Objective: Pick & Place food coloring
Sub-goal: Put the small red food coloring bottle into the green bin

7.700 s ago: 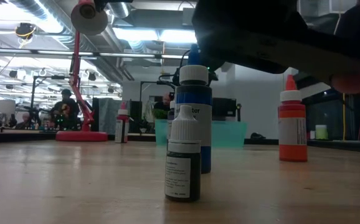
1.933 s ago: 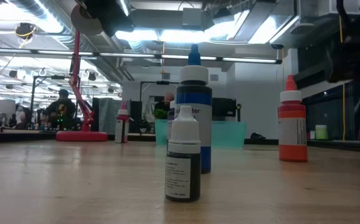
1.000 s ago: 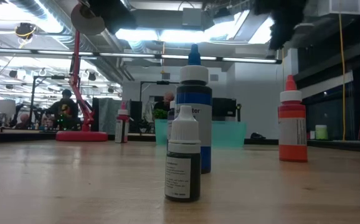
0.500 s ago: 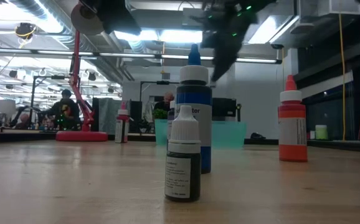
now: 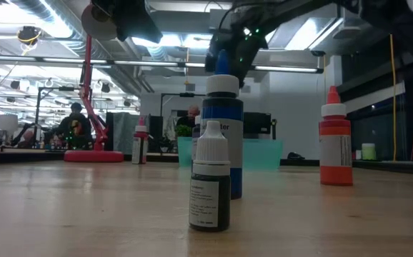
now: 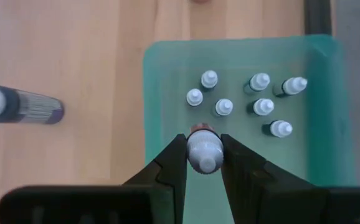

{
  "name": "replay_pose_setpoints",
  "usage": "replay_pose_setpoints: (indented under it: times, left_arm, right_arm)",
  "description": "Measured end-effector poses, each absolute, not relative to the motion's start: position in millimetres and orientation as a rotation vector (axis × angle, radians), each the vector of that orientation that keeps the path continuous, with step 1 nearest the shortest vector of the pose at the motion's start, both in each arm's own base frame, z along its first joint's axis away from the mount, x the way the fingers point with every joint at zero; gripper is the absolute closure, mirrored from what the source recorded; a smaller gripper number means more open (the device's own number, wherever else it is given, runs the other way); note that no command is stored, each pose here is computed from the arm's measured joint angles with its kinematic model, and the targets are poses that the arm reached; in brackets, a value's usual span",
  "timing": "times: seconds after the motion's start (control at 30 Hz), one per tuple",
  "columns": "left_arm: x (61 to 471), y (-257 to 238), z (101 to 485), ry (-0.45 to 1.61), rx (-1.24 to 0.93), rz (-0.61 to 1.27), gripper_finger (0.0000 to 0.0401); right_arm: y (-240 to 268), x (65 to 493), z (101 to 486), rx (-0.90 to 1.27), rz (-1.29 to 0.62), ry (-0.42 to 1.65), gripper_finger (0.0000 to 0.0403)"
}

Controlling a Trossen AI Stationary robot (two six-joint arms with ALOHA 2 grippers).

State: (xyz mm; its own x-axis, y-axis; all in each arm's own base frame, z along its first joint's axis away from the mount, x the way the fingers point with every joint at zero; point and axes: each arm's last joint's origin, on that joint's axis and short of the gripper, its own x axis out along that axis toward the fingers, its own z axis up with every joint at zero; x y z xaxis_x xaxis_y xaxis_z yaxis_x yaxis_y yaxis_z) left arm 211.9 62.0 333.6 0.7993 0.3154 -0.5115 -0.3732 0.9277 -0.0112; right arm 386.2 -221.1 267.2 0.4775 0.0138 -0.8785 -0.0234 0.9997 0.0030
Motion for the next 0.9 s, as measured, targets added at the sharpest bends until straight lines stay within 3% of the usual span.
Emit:
replay_pose_setpoints:
  times: [0.43, 0.9]
  left_arm:
    - [212, 63, 334, 0.528, -0.111, 0.393, 0.0319]
    - [212, 63, 334, 0.528, -0.110, 0.393, 0.0319]
  right_arm:
    - [-240, 407, 187, -0.019, -0.056, 1.253, 0.0316]
    - [-246, 417, 170, -0.028, -0.065, 1.209, 0.0316]
